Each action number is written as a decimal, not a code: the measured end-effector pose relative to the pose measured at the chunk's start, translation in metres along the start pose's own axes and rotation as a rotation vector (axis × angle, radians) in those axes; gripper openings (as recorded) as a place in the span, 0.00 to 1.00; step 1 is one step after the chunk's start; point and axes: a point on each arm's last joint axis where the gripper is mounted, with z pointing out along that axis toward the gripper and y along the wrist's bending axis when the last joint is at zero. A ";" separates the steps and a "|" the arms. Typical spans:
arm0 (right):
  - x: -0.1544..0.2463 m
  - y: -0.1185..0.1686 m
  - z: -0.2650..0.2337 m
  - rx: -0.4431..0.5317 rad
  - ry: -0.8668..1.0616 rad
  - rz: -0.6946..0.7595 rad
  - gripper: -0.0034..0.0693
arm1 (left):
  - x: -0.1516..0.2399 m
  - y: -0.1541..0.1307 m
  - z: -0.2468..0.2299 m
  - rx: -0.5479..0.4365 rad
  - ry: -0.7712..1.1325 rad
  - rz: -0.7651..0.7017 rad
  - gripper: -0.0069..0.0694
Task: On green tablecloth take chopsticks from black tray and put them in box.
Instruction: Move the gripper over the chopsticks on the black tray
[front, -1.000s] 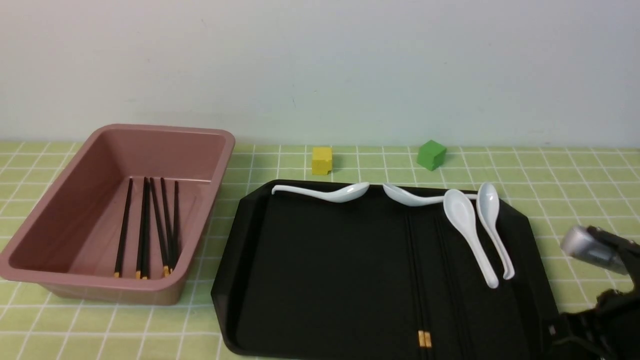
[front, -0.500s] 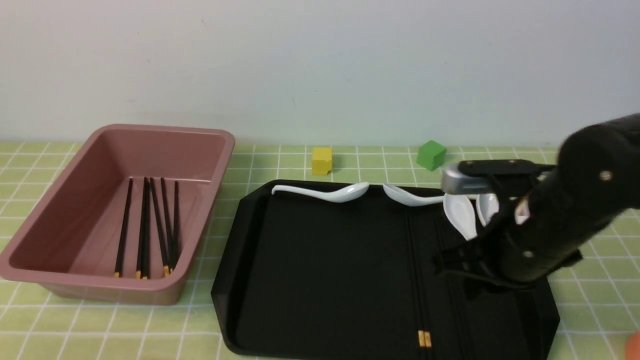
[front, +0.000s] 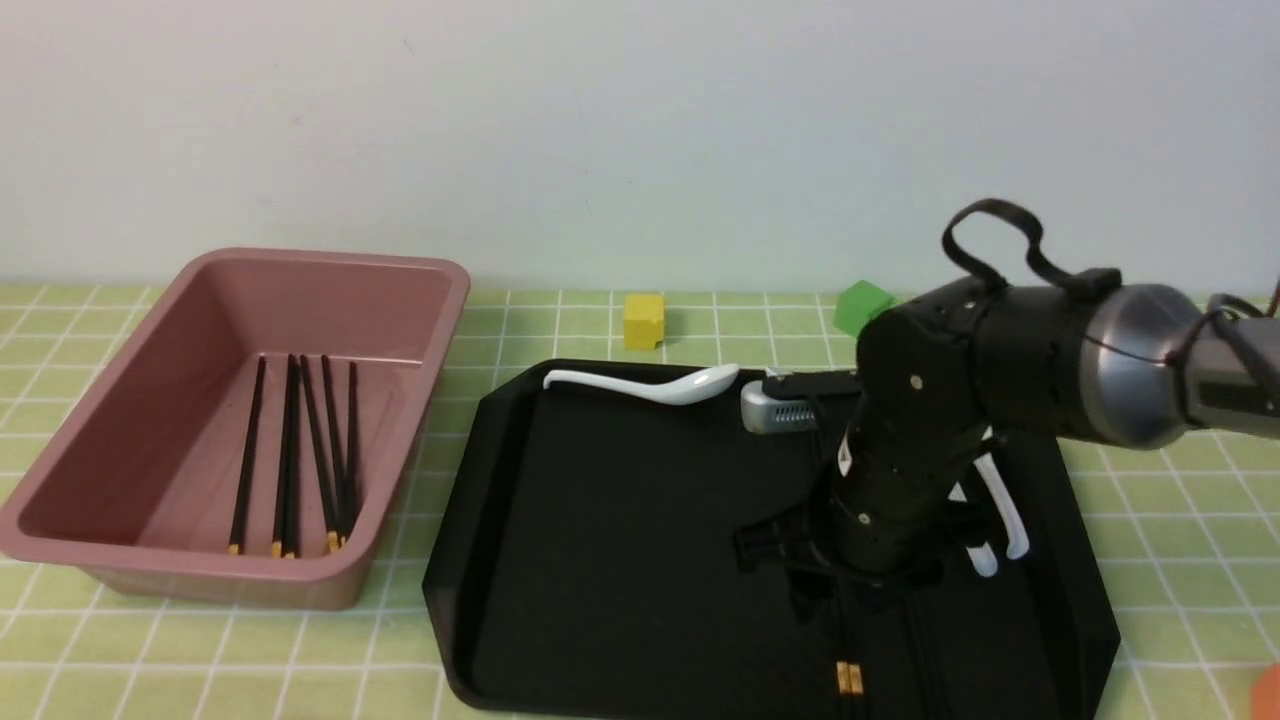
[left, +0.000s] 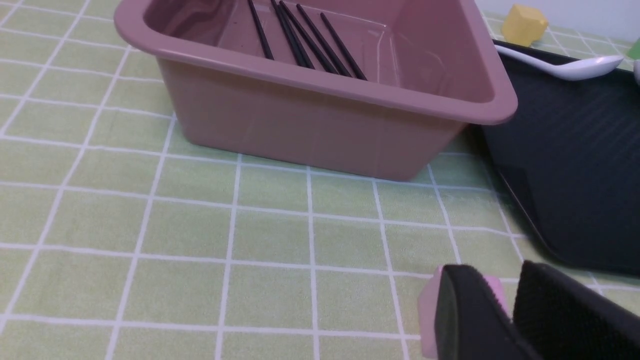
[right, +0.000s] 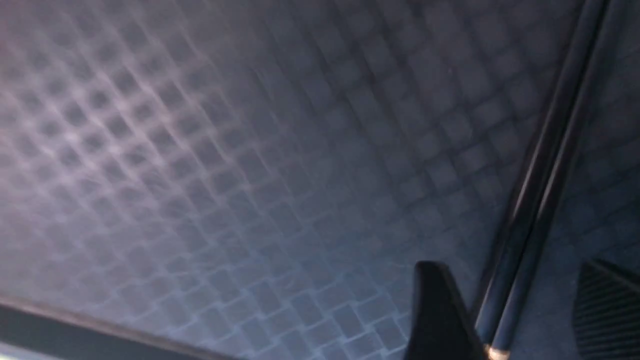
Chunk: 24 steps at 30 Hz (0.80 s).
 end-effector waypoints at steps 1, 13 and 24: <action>0.000 0.000 0.003 0.004 0.008 0.002 0.57 | 0.000 0.000 0.000 0.000 0.000 0.000 0.31; 0.001 -0.002 0.021 0.029 0.053 0.002 0.47 | 0.000 0.000 0.000 0.000 0.000 0.001 0.33; 0.003 -0.004 0.021 0.062 0.088 -0.015 0.24 | 0.000 0.000 0.000 0.000 0.000 0.001 0.33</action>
